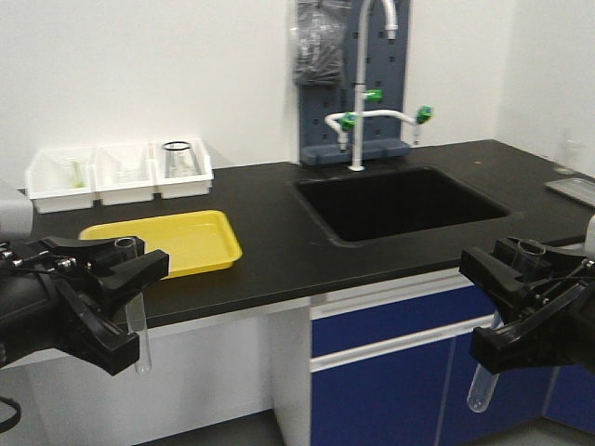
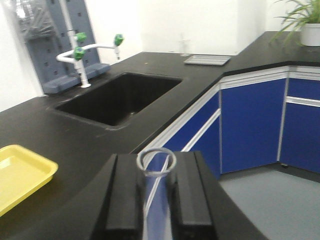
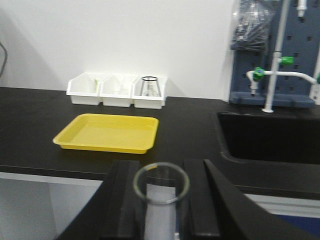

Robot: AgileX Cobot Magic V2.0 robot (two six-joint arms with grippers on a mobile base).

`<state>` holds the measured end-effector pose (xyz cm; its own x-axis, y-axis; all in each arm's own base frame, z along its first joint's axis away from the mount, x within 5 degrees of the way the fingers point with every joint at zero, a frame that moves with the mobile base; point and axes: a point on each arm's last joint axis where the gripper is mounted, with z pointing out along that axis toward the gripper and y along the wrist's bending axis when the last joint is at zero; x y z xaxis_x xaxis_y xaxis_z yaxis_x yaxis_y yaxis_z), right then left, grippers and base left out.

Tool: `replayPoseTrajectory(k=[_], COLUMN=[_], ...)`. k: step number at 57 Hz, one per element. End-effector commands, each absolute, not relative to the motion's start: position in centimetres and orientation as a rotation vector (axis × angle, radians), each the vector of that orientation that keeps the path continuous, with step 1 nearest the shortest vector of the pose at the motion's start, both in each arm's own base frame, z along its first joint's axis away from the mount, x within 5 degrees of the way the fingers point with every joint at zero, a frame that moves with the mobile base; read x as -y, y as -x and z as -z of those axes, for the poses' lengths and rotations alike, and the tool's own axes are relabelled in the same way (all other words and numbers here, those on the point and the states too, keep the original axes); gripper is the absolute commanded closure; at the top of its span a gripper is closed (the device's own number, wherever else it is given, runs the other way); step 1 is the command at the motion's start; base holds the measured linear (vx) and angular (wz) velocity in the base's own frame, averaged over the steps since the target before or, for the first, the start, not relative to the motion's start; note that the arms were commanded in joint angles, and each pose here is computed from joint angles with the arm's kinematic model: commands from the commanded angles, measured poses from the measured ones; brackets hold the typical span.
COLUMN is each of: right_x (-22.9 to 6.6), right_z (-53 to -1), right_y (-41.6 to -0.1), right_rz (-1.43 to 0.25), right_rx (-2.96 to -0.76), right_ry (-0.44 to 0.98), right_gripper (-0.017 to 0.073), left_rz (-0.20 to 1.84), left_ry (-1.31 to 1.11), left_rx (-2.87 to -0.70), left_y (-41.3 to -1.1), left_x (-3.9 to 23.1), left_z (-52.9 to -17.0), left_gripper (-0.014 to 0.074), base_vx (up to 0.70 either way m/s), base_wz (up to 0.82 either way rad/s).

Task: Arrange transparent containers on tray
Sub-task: 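Drive the base, holding both tubes, to the counter with the yellow tray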

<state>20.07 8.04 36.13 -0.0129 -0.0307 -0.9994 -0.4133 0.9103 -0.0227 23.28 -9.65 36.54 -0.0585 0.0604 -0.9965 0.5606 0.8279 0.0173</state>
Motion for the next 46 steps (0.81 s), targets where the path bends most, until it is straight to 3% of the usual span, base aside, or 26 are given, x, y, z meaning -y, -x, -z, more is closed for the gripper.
replayPoseTrajectory(k=[1, 46], right_x=[-8.24, -8.24], right_z=[-38.23, -38.23], right_y=[-19.55, -19.55], right_rz=[-0.351, -0.351], right_rx=[-1.445, -1.445], right_ry=[0.367, 0.367], right_gripper=[0.0572, 0.0572], left_rz=[0.485, 0.485], left_ry=[-0.484, -0.484], left_rx=[-1.525, -1.525], left_y=[-22.6, -22.6], left_x=[9.77, 9.77], left_z=[-38.5, -38.5], left_gripper=[0.0591, 0.0591], base_vx=[0.06, 0.08], base_wz=[0.39, 0.04])
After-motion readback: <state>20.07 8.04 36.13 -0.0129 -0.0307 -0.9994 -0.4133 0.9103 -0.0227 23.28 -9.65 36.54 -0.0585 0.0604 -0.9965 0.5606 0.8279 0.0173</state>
